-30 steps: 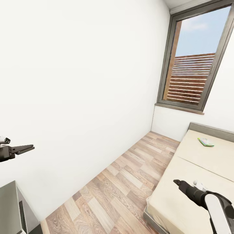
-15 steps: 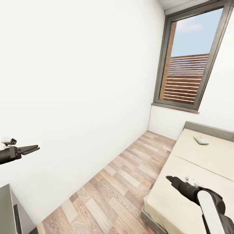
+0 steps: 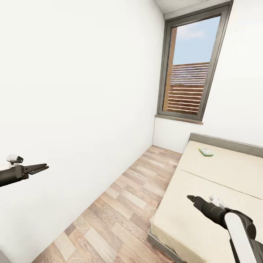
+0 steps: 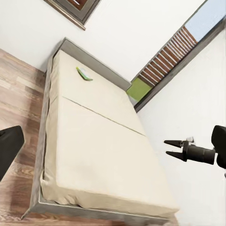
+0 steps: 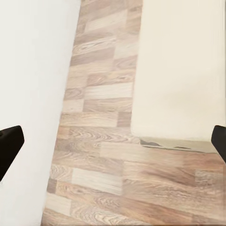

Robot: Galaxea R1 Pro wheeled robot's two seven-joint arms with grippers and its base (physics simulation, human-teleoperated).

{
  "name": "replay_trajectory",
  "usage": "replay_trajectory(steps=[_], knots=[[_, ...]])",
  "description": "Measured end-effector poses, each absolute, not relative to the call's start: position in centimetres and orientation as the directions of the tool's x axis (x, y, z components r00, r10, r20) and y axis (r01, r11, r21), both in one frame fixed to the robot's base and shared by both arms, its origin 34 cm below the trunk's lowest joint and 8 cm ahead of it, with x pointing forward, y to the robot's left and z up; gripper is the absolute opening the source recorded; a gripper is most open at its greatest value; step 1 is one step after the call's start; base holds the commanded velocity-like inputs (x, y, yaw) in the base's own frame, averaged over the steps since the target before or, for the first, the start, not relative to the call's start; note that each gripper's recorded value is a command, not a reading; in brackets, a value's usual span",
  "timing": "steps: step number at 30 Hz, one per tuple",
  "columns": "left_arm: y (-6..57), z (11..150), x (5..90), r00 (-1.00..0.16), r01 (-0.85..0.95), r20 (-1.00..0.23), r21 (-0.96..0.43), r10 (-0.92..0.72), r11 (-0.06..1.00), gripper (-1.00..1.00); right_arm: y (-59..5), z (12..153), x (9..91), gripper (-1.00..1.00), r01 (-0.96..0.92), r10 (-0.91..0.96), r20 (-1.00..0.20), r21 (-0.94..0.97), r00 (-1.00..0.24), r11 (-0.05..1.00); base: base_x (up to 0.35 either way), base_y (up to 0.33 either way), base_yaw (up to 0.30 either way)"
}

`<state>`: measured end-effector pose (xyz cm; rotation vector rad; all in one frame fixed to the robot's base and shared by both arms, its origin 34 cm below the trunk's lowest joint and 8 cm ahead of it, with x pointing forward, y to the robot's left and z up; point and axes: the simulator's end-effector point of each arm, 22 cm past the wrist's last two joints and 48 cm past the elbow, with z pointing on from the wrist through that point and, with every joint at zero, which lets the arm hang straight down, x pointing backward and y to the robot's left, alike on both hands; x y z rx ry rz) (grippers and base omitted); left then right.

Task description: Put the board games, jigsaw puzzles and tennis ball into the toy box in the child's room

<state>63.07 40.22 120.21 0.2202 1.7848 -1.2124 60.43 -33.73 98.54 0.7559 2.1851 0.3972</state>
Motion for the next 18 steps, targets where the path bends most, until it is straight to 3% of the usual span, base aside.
replay_trajectory(steps=[18], knots=[[36.6, 118.6, 63.3, -0.579, 0.619, -0.764, -0.639, -0.285, 0.457, 1.00, -32.5, 99.2, 60.5, 1.00, 0.363, 0.695, -0.501, 0.607, -0.516, 0.707, 0.000, 0.000, -0.285]])
